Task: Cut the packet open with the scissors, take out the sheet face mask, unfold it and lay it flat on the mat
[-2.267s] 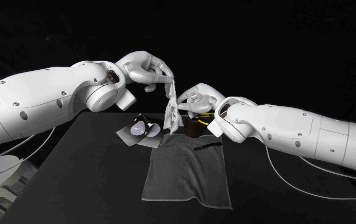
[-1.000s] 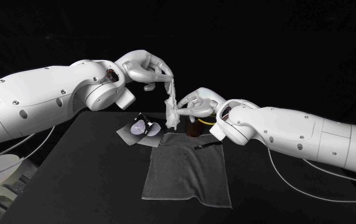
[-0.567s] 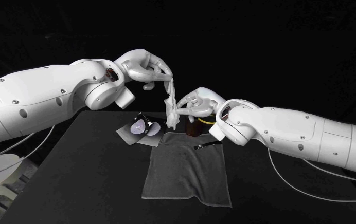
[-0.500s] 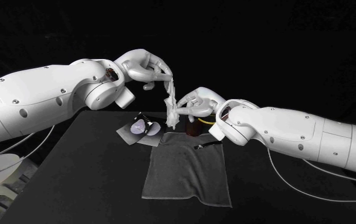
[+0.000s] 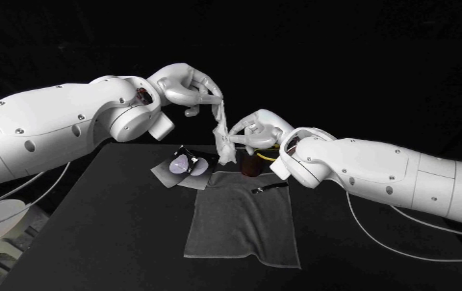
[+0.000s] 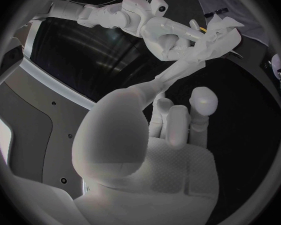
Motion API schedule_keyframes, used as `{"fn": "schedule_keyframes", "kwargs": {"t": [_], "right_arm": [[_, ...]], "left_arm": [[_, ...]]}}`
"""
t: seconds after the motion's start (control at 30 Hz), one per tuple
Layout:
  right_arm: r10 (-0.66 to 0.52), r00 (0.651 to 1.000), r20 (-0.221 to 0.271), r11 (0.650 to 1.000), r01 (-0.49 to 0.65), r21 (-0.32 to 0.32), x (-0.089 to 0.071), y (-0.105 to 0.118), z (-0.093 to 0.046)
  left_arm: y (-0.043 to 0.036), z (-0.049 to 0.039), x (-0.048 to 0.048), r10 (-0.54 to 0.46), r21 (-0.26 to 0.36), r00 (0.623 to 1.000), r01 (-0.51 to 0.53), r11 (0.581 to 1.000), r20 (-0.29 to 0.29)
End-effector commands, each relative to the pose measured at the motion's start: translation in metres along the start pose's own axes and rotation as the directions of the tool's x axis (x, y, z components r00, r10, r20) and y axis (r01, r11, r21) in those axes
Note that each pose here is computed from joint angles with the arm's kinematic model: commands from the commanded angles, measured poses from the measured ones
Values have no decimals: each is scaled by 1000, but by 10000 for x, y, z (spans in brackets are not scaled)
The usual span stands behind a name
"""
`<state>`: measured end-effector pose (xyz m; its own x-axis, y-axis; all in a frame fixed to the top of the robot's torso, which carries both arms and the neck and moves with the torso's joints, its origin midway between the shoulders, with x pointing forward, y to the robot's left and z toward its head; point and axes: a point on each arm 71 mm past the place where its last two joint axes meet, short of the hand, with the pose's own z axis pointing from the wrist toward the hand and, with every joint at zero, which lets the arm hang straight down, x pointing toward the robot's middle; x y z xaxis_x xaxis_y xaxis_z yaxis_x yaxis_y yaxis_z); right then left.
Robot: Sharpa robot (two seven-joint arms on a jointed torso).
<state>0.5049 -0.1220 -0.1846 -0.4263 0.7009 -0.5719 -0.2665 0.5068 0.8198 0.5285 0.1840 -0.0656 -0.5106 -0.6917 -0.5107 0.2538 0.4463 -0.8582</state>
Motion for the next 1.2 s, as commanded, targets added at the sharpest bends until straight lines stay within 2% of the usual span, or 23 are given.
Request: {"fn": "schedule_keyframes", "kwargs": {"t": [0.03,0.23,0.53,0.9,1.2], "right_arm": [[-23,999,49,999,25,-25,-60,18,-16],[-42,996,77,999,44,-30,-148,20,-67],[-84,988,130,996,88,-28,-413,63,-129],[-143,975,168,988,152,-40,-712,210,-95],[-241,953,183,967,252,-35,-937,276,-69]], "left_arm": [[-6,2,-12,-8,1,1000,8,1000,-10],[23,0,-46,-7,-9,1000,7,1000,-1],[120,-16,-107,7,-34,1000,-7,999,15],[191,-21,-138,30,-50,999,-29,998,24],[243,-62,-230,45,-59,997,-41,997,56]]}}
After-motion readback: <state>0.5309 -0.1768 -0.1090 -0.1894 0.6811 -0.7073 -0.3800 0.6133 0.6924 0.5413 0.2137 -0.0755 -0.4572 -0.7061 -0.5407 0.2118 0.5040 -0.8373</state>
